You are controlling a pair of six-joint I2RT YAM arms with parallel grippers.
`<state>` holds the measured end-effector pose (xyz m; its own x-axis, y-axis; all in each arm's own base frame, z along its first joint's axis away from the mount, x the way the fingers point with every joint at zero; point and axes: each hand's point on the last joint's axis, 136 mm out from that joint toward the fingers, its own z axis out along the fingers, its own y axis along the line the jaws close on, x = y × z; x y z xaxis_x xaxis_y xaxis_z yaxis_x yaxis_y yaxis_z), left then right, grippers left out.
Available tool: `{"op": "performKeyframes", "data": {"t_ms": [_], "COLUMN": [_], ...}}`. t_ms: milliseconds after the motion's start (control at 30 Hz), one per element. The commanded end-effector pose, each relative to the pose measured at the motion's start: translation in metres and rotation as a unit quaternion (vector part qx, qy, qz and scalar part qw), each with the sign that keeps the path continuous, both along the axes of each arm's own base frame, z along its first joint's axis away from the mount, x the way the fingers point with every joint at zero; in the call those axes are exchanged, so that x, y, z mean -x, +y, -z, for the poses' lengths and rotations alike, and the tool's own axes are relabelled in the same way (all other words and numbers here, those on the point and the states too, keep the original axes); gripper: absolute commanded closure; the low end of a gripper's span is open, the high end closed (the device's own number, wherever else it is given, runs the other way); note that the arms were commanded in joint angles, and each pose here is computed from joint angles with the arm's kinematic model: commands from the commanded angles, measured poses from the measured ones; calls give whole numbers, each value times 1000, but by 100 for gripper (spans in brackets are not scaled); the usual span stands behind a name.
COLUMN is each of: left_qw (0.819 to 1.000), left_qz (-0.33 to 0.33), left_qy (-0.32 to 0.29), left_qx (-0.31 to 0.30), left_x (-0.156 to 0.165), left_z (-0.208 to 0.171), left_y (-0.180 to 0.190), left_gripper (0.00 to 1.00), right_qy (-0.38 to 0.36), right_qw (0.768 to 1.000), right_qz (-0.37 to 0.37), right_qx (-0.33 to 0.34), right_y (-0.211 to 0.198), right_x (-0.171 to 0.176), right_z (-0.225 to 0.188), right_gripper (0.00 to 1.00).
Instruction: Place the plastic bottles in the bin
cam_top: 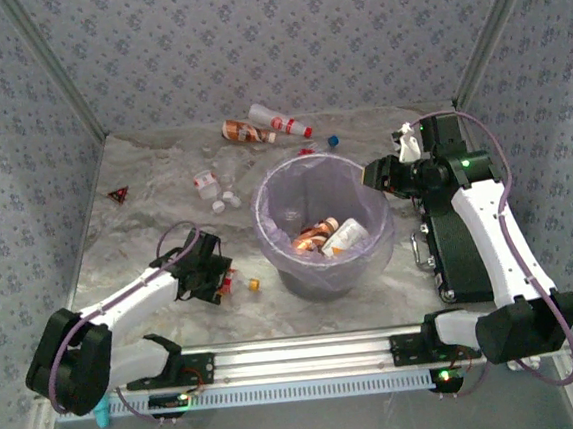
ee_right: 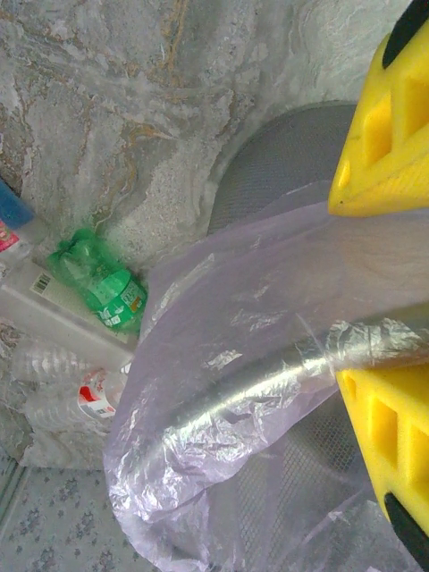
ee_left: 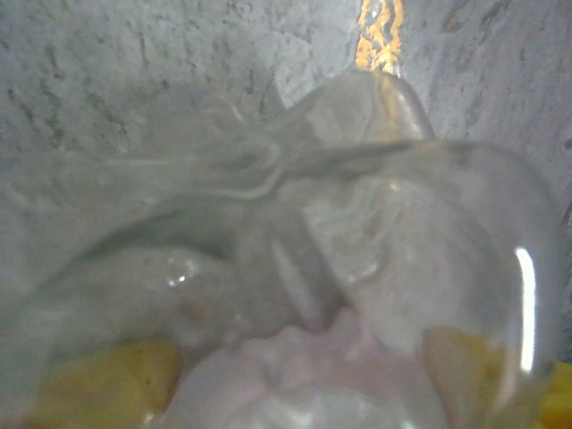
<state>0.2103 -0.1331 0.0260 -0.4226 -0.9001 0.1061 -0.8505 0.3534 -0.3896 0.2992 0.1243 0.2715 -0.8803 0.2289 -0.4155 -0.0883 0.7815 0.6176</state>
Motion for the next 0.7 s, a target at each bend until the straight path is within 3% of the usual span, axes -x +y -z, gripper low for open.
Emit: {"op": "performKeyframes", "data": {"t_ms": [0, 167, 300, 667], "left_qw": [1000, 999, 995, 955], "left_qz": [4, 21, 57, 143], "left_qy": [-21, -39, -81, -214], "left_qx": [5, -5, -21, -148], "left_x": [-13, -21, -36, -71], "left_z": [-11, -26, -60, -177], "left_y": [-7, -5, -3, 35], "left_gripper": [39, 41, 41, 55], "right_qy": [1, -2, -7, -35], "right_qw": [1000, 1000, 1000, 997], "right_qz": [7, 2, -8, -62], "right_qx": [10, 2, -5, -33], "right_y": [-3, 1, 7, 35], "right_x": [5, 7, 11, 20], "right_z": [-1, -4, -9, -27], "right_gripper": [56, 56, 56, 53]}}
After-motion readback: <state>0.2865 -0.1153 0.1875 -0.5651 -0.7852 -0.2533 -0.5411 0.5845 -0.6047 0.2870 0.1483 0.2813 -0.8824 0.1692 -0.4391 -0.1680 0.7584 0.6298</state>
